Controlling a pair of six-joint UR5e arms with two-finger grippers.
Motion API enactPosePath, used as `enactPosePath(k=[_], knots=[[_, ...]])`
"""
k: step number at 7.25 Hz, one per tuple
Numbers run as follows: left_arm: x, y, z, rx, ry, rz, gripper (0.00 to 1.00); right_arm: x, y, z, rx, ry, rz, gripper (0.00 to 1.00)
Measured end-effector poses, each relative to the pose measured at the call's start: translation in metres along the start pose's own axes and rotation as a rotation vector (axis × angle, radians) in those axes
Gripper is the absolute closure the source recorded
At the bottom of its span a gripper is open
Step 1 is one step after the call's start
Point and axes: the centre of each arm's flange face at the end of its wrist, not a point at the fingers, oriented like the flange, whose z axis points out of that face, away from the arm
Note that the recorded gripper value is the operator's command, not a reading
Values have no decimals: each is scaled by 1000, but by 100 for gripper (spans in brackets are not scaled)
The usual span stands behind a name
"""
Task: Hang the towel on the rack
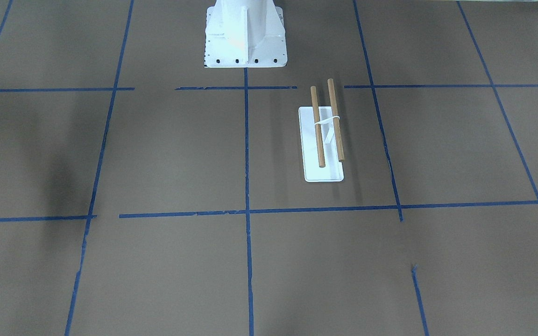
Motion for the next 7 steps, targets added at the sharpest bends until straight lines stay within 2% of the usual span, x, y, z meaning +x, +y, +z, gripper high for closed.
enactPosePath(k=[2, 4, 5, 7], knots=[[63, 28, 37, 72, 135, -221, 0, -101, -44, -19, -48, 35, -7, 100], [141, 52, 73, 91, 245, -421, 0, -193, -59, -45, -59, 42, 21, 100], [181, 58, 86, 64, 292, -477, 0, -234, -66, -59, -65, 36, 22, 100], [280, 63, 113, -35, 339, -554, 0, -313, -76, -86, -64, 34, 19, 100]])
